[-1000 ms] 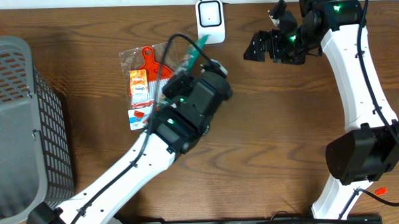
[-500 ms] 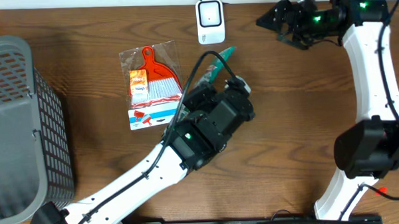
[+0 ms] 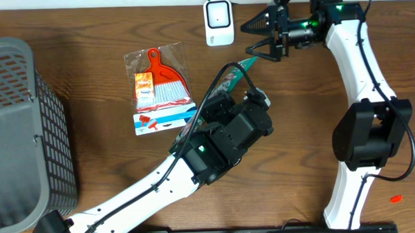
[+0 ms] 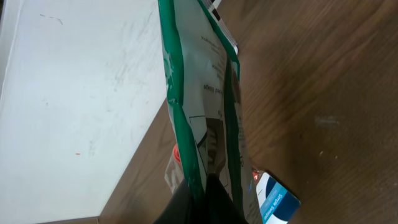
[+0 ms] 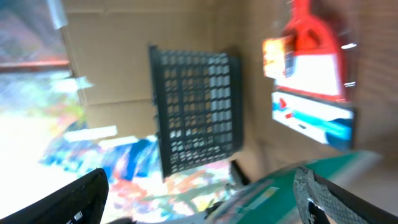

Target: Scan the item barcode

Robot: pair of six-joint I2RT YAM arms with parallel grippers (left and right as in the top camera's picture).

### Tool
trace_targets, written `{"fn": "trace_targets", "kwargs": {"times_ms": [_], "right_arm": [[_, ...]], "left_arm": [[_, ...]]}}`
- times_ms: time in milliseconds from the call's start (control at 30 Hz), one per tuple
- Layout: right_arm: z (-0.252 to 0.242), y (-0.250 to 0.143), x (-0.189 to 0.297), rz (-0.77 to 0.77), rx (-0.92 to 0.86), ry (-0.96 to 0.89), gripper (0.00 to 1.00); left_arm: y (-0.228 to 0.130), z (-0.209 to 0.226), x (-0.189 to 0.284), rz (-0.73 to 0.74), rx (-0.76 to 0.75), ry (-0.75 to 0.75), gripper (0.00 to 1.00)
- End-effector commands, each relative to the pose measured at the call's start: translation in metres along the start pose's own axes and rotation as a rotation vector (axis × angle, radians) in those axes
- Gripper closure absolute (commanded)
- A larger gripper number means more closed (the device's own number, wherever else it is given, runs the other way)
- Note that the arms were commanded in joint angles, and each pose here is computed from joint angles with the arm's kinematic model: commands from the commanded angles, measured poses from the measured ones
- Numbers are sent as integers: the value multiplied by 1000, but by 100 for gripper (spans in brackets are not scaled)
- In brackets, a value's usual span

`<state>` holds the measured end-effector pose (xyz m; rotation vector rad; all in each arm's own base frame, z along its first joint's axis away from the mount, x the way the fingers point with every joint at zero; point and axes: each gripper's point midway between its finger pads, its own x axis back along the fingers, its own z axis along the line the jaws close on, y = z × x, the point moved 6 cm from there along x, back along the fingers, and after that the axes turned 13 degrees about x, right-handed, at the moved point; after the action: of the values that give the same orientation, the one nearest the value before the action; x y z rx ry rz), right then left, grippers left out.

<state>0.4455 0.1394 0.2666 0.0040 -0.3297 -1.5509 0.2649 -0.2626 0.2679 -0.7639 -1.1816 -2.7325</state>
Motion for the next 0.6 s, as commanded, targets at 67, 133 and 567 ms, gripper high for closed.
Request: {"fn": "trace_targets", "kwargs": {"times_ms": [67, 133, 567], "right_arm": [[16, -3, -3, 19, 50, 76, 8], [10, -3, 0, 9, 47, 27, 8], [-63, -62, 53, 155, -286, -706, 15]], "left_arm": [[5, 11, 4, -1, 0, 67, 93], [5, 11, 4, 0, -7, 70, 93], [5, 11, 4, -2, -6, 65, 93]]}}
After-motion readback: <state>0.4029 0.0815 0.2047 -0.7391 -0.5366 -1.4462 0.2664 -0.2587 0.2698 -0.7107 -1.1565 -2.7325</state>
